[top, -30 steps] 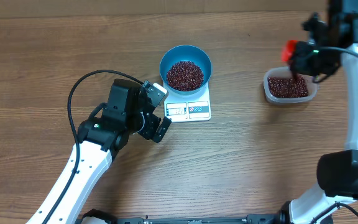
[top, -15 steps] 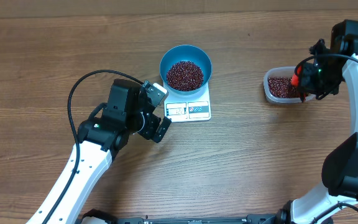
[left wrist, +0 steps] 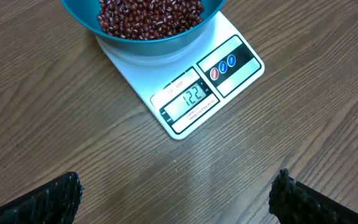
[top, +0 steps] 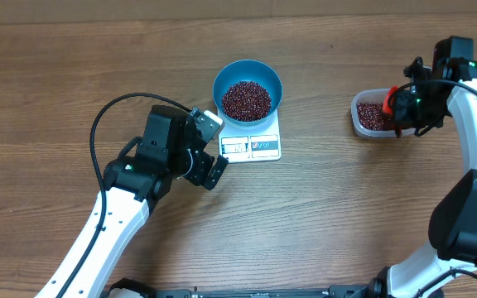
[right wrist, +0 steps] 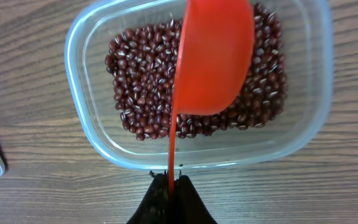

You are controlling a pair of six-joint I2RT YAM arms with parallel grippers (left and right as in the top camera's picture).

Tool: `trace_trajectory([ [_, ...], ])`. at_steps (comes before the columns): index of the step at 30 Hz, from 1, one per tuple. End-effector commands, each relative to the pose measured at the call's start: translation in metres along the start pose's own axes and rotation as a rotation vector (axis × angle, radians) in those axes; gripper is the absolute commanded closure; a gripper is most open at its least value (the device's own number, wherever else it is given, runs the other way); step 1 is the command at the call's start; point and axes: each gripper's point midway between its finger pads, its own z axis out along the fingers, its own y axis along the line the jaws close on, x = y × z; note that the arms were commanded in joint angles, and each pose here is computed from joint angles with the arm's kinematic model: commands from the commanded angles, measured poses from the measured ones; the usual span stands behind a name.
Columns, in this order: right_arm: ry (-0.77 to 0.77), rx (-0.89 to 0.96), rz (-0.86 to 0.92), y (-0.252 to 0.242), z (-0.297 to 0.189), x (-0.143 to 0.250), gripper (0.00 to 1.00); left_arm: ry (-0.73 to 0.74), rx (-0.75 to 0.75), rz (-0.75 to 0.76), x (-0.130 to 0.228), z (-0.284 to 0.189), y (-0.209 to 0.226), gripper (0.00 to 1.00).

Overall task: Scoop item into bowl and weigh 150g on scale
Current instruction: 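Return the empty scoop right to the bean tub, then dip the red scoop into the tub and scoop beans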

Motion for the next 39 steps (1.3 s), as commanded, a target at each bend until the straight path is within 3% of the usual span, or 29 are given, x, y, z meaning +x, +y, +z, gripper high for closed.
trace_trajectory([
  [1,0.029,-0.036,-0.010,0.005,0.014,0.002,0.96,0.009,-0.007,-0.016,0.002,0.002,0.002,0.00],
  [12,0.126,-0.142,-0.060,0.034,0.053,0.010,0.96,0.009,-0.007,-0.016,0.002,0.002,0.002,0.01],
  [21,0.118,-0.289,-0.077,0.054,0.048,0.011,0.96,0.009,-0.007,-0.016,0.002,0.002,0.002,0.00],
  [39,0.040,-0.491,0.114,0.019,0.023,0.001,0.96,0.009,-0.007,-0.016,0.002,0.002,0.002,0.01],
])
